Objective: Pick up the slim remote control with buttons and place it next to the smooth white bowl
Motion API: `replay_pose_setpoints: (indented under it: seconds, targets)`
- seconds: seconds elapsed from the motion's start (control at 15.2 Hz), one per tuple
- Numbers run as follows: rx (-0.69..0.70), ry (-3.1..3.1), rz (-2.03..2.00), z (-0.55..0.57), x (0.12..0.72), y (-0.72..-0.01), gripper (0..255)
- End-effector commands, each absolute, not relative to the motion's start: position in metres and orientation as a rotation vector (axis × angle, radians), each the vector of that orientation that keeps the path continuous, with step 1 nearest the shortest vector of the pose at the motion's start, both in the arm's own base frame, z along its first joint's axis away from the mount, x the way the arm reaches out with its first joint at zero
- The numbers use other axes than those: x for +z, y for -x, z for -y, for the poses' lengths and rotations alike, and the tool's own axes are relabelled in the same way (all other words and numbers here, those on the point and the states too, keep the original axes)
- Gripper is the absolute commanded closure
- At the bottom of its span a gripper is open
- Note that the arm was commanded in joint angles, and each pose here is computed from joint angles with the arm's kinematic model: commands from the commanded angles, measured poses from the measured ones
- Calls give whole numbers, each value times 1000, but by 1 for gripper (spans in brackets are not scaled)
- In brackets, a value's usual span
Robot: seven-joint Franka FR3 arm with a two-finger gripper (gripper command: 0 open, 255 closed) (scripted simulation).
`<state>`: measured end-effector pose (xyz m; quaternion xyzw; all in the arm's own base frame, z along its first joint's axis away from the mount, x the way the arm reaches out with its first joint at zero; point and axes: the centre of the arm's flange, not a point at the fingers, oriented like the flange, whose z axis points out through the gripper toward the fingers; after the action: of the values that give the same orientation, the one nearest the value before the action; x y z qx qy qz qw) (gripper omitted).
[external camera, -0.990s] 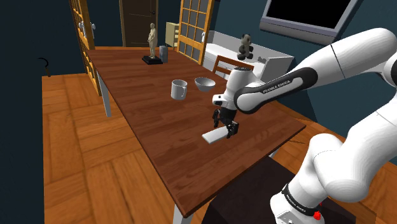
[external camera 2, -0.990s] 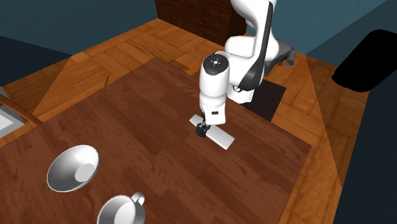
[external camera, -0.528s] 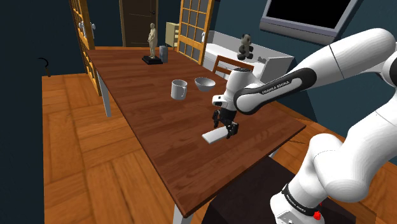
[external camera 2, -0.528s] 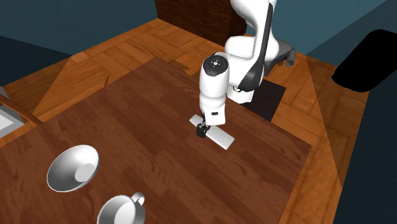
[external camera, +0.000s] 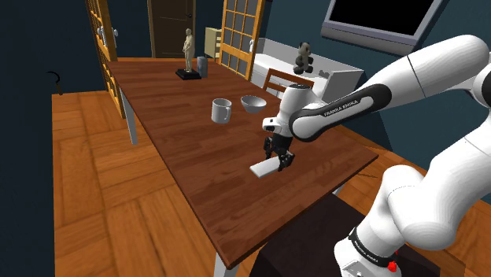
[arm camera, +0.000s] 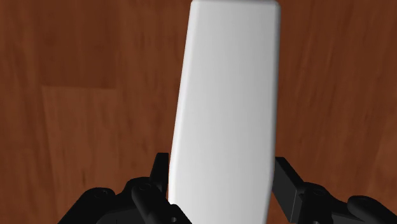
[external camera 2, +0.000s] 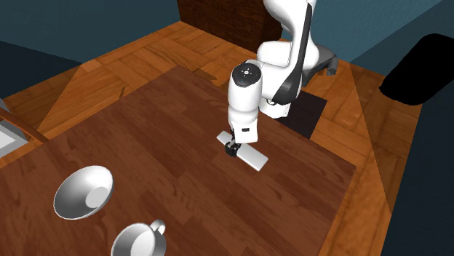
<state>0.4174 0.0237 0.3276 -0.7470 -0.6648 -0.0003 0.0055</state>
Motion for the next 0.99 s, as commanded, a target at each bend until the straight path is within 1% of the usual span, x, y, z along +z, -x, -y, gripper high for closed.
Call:
replay_pose_setpoints:
  seconds: [0.0, 0.92]
  targets:
    - [-1, 2338, 2081, -24, 327, -417, 255]
    - [-1, 2338, 2081, -24, 396, -417, 255]
